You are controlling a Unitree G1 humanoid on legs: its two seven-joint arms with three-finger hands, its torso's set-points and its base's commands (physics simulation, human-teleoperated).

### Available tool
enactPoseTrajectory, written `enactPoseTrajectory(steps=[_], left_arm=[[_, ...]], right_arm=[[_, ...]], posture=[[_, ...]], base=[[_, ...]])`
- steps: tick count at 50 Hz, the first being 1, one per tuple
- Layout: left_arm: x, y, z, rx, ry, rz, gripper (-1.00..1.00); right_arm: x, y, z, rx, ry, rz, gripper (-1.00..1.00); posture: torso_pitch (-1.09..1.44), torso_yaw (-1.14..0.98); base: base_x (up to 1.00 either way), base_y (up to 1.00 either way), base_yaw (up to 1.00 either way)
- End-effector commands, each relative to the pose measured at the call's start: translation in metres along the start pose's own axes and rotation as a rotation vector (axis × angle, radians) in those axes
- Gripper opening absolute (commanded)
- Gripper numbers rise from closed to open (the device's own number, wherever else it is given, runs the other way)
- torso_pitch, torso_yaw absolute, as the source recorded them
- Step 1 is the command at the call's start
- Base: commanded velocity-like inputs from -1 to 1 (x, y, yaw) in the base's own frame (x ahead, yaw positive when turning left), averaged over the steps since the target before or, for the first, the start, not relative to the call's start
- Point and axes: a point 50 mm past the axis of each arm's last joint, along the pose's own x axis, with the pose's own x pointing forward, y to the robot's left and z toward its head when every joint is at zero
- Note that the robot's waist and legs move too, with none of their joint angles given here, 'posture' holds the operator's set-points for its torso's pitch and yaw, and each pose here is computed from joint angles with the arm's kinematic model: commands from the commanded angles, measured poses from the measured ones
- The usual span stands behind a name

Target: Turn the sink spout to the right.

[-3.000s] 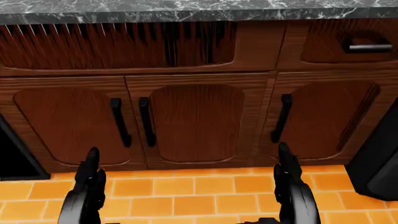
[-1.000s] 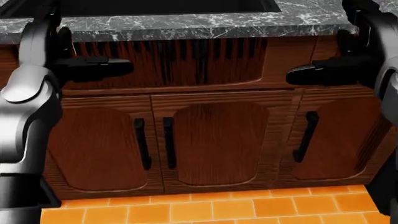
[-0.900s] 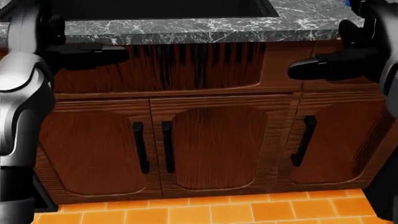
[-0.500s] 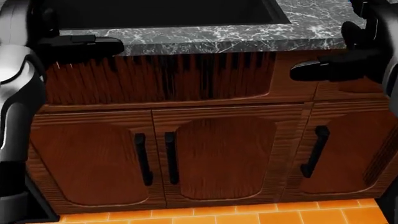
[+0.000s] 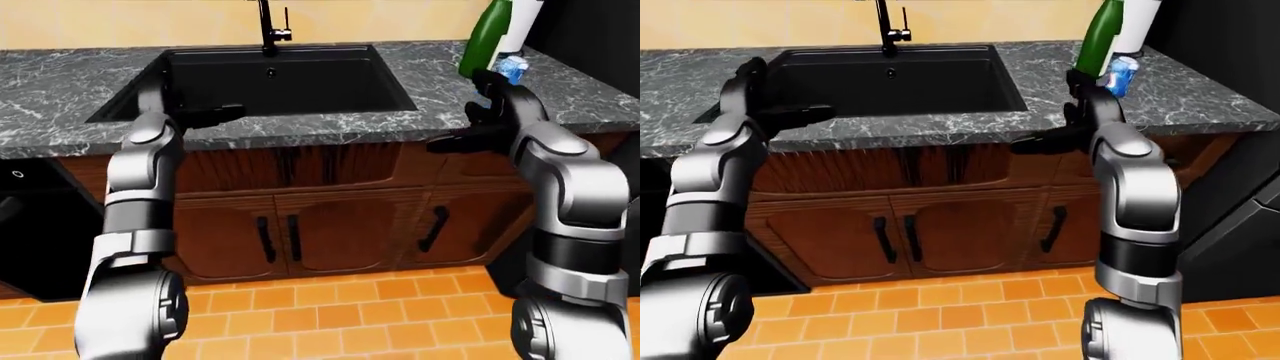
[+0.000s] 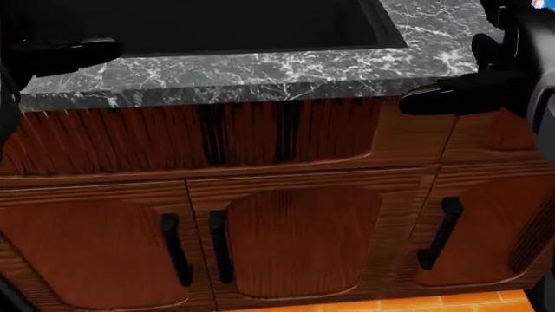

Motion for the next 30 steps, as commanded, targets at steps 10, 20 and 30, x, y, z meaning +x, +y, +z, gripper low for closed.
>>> enactPoseTrajectory(steps=[10,20,30], left_arm=[[0.003,0.026,0.046,-0.026,-0.137,0.063,1.00],[0.003,0.036,0.055,-0.033,-0.148,0.085,1.00],[0.003,0.033,0.054,-0.030,-0.147,0.079,1.00]], right_arm=[[-0.006,-0.001,0.024,-0.009,-0.093,-0.008,1.00],[-0.008,-0.001,0.032,-0.019,-0.100,-0.010,1.00],[-0.006,0.000,0.036,-0.027,-0.098,-0.007,1.00]], posture=[[0.00,0.00],[0.00,0.00],[0.00,0.00]], base=[[0.00,0.00,0.00],[0.02,0.00,0.00],[0.16,0.00,0.00]])
